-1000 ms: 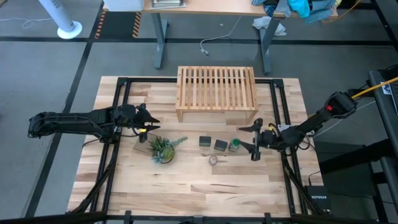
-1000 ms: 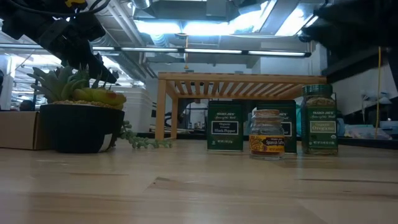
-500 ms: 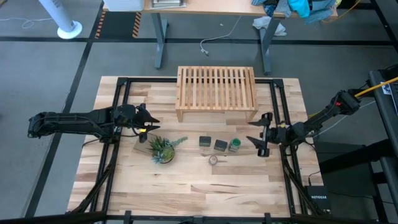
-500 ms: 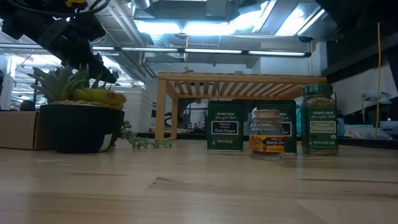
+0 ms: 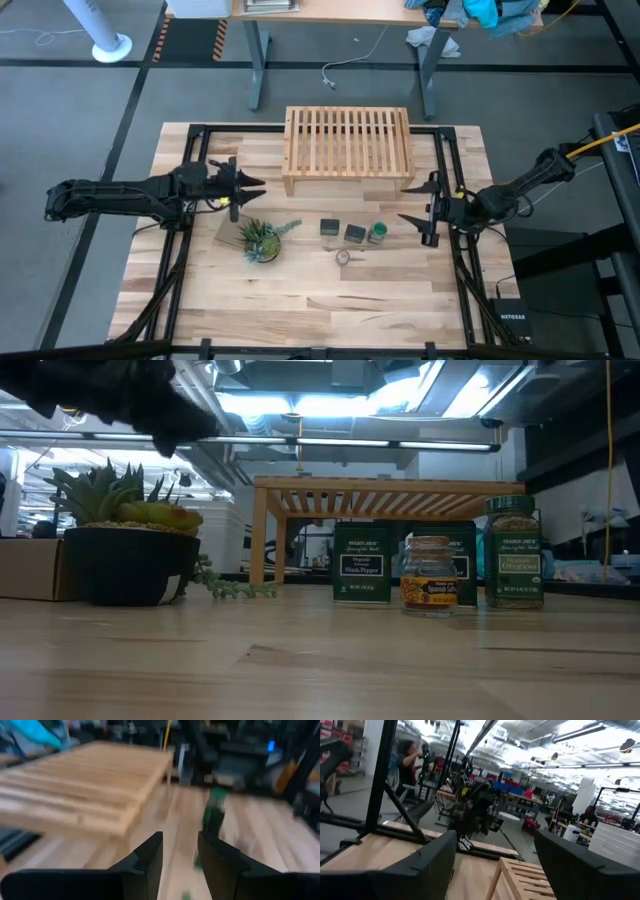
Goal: Shelf spices
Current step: Put the green seasoning can on the shelf
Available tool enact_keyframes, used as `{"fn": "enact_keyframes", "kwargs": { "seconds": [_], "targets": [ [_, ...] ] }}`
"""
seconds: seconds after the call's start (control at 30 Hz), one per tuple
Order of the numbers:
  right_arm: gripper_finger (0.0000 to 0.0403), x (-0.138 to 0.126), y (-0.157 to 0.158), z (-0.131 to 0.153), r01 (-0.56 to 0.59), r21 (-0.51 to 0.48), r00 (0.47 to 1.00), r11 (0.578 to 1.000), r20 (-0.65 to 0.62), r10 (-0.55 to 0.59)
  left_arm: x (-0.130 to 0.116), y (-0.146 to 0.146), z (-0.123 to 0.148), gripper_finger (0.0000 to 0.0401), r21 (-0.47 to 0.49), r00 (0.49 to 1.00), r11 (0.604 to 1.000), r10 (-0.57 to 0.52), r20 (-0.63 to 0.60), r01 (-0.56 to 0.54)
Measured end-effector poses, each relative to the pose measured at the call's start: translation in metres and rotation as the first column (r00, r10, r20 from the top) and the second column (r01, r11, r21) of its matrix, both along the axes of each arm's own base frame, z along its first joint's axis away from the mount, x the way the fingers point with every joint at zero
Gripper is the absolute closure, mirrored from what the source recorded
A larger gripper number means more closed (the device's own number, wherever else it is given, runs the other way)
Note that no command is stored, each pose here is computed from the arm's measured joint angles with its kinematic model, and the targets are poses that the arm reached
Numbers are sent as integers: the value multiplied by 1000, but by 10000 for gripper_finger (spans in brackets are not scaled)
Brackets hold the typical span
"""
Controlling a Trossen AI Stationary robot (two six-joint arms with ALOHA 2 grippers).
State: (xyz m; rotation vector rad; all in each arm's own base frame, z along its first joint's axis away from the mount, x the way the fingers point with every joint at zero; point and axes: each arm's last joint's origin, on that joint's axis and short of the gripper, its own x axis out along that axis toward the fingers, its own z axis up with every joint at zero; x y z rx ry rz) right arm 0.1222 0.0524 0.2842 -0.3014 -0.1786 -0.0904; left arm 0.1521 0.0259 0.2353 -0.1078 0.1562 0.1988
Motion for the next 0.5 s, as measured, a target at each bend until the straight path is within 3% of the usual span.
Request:
{"fn": "enact_keyframes", "kwargs": {
  "seconds": [0.1, 0.2, 0.3, 0.5],
  "targets": [
    [130, -2, -1, 14, 0, -8, 1000, 1000, -16, 0, 3, 1, 6, 285, 0, 998, 1000, 20, 67, -21],
    [130, -3, -2, 24, 6, -21, 999, 1000, -42, -7, 6, 3, 2, 285, -70, 997, 996, 59, 55, -55],
    [130, -5, -3, 29, 8, -32, 998, 999, -64, -10, 14, 4, -9, 285, -128, 997, 989, 74, -22, -77],
    [130, -6, -4, 32, 36, -37, 996, 999, -82, -39, 38, -2, -41, 285, -80, 975, 997, -10, -221, -8]
  ]
}}
